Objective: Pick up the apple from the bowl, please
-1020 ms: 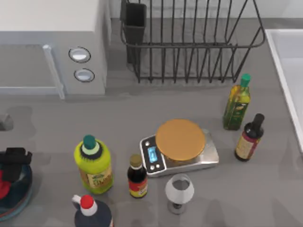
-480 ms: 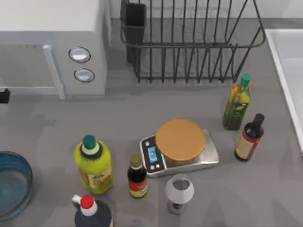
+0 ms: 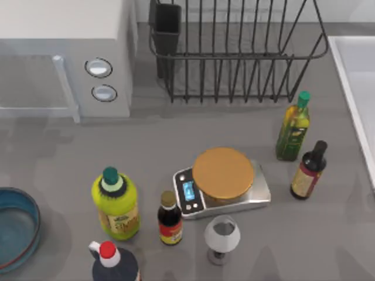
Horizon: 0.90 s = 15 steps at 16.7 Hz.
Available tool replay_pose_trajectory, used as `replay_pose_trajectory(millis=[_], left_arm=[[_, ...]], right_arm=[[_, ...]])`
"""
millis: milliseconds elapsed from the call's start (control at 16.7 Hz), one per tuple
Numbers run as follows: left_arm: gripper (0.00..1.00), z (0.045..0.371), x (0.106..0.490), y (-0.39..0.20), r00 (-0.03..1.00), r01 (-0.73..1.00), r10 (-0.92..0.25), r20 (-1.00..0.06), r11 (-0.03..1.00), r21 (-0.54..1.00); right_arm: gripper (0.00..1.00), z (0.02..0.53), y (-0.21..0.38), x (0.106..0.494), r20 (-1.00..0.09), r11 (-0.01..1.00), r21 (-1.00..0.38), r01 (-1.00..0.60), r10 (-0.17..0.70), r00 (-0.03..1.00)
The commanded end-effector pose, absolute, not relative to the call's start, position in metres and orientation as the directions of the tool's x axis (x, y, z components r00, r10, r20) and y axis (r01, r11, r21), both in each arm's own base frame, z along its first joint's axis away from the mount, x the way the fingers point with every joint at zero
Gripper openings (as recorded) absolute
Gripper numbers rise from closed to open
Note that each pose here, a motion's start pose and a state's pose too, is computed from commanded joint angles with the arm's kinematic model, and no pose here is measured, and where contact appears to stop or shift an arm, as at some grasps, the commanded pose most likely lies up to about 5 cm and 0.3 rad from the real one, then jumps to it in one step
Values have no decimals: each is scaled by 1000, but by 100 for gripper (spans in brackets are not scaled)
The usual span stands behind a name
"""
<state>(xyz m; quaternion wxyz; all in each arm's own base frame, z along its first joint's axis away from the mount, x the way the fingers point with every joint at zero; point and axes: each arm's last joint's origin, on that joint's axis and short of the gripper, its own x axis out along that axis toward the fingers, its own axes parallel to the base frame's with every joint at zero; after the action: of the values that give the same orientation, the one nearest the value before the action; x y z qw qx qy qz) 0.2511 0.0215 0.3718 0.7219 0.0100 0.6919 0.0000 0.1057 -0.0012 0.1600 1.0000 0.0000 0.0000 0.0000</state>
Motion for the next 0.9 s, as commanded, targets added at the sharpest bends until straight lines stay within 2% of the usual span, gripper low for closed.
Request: replay_pose_trajectory(millis=[360, 540, 720, 900], left_arm=[[0, 374, 251, 22, 43, 11, 15, -999, 1000, 15], [0, 368, 273, 5, 45, 9, 10, -999, 1000, 10], [0, 343, 317, -45, 20, 14, 3, -1000, 1000, 4], [0, 304, 349, -122, -7, 21, 6, -1000, 1000, 6]], right_arm=[[100, 160, -1, 106, 0, 1000, 0, 0, 0, 1000], [100, 160, -1, 106, 0, 1000, 0, 0, 0, 1000], [100, 160, -1, 106, 0, 1000, 0, 0, 0, 1000], [100, 160, -1, 106, 0, 1000, 0, 0, 0, 1000]])
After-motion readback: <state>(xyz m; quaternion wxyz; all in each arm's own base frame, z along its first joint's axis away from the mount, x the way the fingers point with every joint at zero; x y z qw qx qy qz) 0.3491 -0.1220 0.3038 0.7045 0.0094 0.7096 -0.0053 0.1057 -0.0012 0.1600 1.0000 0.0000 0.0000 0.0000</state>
